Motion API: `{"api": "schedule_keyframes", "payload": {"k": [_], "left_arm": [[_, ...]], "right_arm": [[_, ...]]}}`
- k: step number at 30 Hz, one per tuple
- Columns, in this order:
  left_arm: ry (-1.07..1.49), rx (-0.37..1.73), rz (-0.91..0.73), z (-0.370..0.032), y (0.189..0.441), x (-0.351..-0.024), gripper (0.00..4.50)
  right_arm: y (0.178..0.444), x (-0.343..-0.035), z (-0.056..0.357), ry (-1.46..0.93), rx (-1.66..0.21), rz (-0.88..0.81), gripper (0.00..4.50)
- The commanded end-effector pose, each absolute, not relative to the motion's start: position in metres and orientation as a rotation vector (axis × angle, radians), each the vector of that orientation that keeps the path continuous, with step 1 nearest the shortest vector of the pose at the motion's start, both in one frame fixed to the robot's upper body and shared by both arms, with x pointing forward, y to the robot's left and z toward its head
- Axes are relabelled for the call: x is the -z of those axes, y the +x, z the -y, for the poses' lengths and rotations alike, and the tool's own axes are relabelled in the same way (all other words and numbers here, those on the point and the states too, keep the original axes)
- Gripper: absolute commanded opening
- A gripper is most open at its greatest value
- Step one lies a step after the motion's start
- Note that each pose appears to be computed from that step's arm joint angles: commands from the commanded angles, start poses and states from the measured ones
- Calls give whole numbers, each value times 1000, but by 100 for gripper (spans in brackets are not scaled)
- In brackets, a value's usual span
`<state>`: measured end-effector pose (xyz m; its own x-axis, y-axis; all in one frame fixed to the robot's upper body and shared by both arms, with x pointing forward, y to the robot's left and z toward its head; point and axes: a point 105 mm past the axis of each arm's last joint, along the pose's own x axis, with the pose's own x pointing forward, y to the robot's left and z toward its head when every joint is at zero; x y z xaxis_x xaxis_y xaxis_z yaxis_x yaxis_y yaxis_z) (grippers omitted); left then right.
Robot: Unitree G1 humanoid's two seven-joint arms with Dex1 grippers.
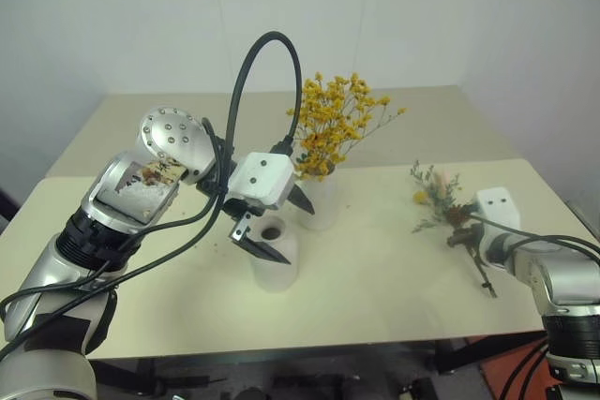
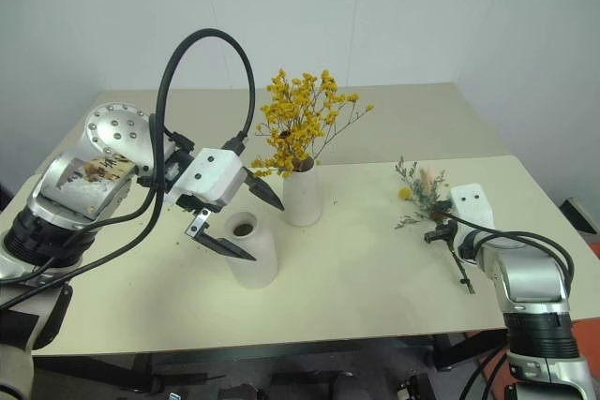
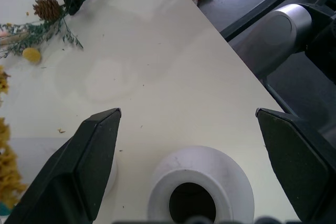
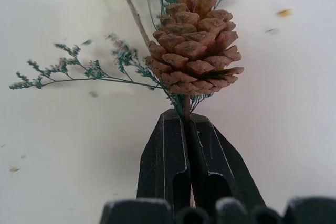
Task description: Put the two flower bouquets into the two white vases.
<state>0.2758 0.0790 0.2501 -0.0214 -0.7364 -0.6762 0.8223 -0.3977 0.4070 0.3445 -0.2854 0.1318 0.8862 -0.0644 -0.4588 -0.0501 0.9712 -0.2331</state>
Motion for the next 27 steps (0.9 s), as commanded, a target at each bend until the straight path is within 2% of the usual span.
{"api": "schedule_keyframes", "payload": {"k": [1,5,8,11,13,17,19,21,27], "left_arm": [[983,1650,-60,-86,274,-268,450],[953,1635,-58,-97,271,-271,450],[961,1623,-64,-100,267,-273,450],[933,1606,-68,-108,264,-275,450],[925,1589,-65,-114,264,-277,450],[912,1500,-163,-146,269,-272,450],[911,1473,-188,-156,272,-270,450],[903,1459,-192,-162,273,-270,450],[880,1428,-206,-178,276,-267,450]], "right_arm": [[336,-188,299,-302,193,-200,2],[312,-237,286,-222,257,128,2],[278,-274,255,-91,143,433,2],[253,-291,223,-38,-1,607,2],[241,-296,202,-9,-140,660,2],[225,-315,166,129,-396,765,2],[223,-319,157,146,-471,778,2],[219,-320,141,189,-622,779,2],[226,-317,98,257,-930,747,2]]}}
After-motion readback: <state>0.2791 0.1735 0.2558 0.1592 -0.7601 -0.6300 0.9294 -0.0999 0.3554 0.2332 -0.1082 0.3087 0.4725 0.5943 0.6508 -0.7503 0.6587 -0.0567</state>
